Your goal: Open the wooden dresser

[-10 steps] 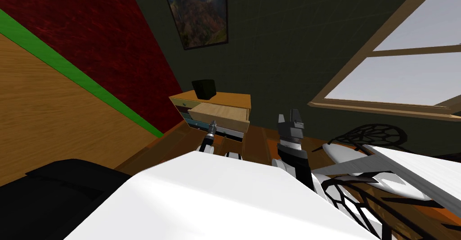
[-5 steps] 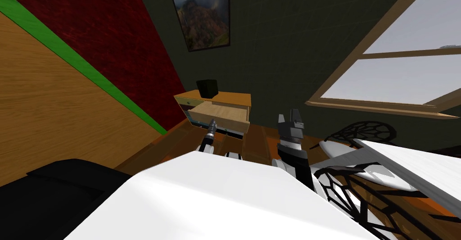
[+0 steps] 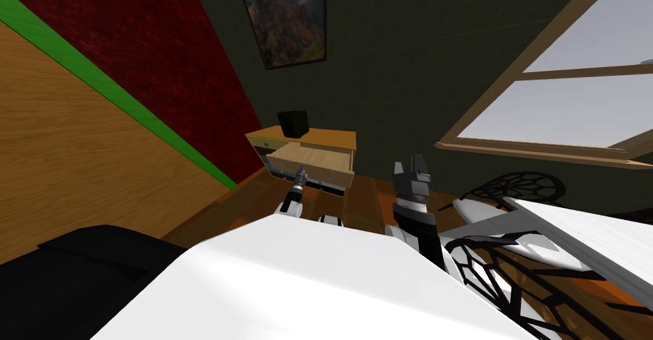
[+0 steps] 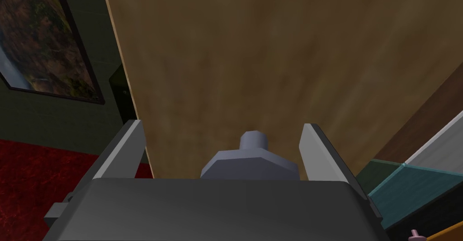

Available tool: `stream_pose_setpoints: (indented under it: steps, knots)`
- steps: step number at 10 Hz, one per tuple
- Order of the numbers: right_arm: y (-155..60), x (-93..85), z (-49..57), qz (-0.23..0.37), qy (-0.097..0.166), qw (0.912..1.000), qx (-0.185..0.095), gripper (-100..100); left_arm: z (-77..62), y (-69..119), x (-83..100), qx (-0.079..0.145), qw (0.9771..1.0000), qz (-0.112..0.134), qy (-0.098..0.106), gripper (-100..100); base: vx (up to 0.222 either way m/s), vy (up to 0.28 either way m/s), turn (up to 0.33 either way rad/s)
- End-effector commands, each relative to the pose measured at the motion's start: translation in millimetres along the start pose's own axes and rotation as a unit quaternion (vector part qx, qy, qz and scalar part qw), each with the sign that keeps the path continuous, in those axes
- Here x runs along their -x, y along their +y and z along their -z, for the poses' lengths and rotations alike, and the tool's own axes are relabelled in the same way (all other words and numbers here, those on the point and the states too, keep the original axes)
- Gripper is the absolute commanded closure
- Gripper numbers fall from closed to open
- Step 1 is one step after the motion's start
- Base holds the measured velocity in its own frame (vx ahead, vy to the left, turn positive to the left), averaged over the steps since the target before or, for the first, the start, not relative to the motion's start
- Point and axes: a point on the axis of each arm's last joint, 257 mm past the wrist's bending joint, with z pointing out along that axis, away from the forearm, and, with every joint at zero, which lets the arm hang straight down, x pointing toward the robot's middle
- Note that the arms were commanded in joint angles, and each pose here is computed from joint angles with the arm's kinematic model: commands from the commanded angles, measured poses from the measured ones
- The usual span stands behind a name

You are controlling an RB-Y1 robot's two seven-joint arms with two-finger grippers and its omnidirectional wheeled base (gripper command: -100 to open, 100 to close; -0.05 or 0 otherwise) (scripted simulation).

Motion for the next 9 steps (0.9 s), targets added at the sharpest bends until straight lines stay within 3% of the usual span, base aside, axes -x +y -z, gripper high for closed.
stream_pose_setpoints:
  steps: [1,2,3,4,9]
  knots:
    - [0,0.0,0.0,0.0,0.0,1.0,0.0,0,-8.5,-21.1,-3.1,-0.007,1.0,0.0,0.002,-100,-0.019,-0.004,0.019]
    - [0,0.0,0.0,0.0,0.0,1.0,0.0,0,-10.8,-26.5,-4.0,-0.007,1.0,0.0,0.003,-100,-0.023,-0.004,0.007]
    - [0,0.0,0.0,0.0,0.0,1.0,0.0,0,-3.3,-8.9,-2.3,0.011,0.9999,0.0,0.0,-100,0.0,0.0,0.0]
    - [0,0.0,0.0,0.0,0.0,1.0,0.0,0,-2.6,-5.6,-1.8,0.017,0.9999,0.0,0.0,0,0.0,0.0,0.0]
    - [0,0.0,0.0,0.0,0.0,1.0,0.0,0,1.9,5.8,1.6,0.031,0.9995,-0.001,-0.003,0,0.0,0.0,0.0]
